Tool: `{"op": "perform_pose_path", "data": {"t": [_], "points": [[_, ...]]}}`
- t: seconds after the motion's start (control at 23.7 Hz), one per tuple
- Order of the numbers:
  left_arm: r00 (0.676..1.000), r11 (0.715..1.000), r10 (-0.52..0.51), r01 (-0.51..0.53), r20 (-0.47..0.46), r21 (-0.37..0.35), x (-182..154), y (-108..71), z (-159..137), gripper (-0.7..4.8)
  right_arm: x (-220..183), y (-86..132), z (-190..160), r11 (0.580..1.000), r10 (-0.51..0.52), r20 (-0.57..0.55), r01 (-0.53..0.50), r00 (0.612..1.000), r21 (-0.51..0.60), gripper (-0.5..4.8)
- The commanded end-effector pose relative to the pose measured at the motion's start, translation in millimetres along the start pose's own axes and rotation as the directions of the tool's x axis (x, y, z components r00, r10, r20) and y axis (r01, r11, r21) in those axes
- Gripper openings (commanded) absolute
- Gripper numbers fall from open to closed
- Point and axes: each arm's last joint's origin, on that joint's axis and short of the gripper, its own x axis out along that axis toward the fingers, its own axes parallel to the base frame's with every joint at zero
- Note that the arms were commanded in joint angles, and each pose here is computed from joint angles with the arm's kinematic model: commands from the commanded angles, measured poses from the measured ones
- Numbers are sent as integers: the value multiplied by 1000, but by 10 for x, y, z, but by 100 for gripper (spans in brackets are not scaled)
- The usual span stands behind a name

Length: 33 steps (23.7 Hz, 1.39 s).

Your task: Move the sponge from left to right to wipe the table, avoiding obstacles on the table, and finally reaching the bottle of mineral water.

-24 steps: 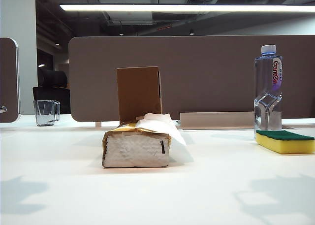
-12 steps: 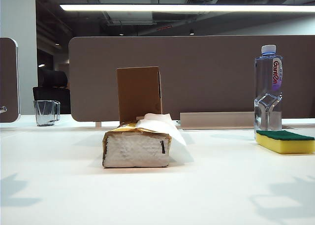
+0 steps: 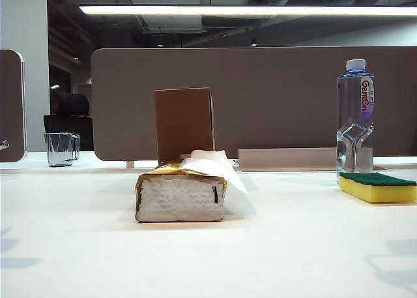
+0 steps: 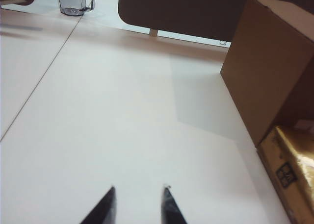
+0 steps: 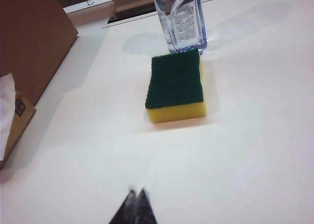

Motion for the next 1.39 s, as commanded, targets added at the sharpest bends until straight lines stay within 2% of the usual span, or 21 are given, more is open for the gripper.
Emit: {"op": "perform_pose_path", "data": {"t": [0.04,0.34,0.55,1.1,1.39], "points": [[999,1000,4,-4,49,4,19,6,-20,108,23,-17,-15,1000,-18,34,18,999,-6,-4],[999,1000,2,-3,52,31,45,22,-116,78,84,-63,-150,1000,-21,18,21,1000,-9,-5],[999,999,-38,37,36,34,71,30,-244,73,116,-85,-219,998,-11,22,13,1000,-53,-5],[996,995,-74,70,58,65,57,18,-224,57,62,-77,-265,994,14,120,0,993,-113,-5],[994,995,-71,64,82,77,-31,25,-230,56,58,-74,-262,993,20,124,-6,992,-115,-5]]}}
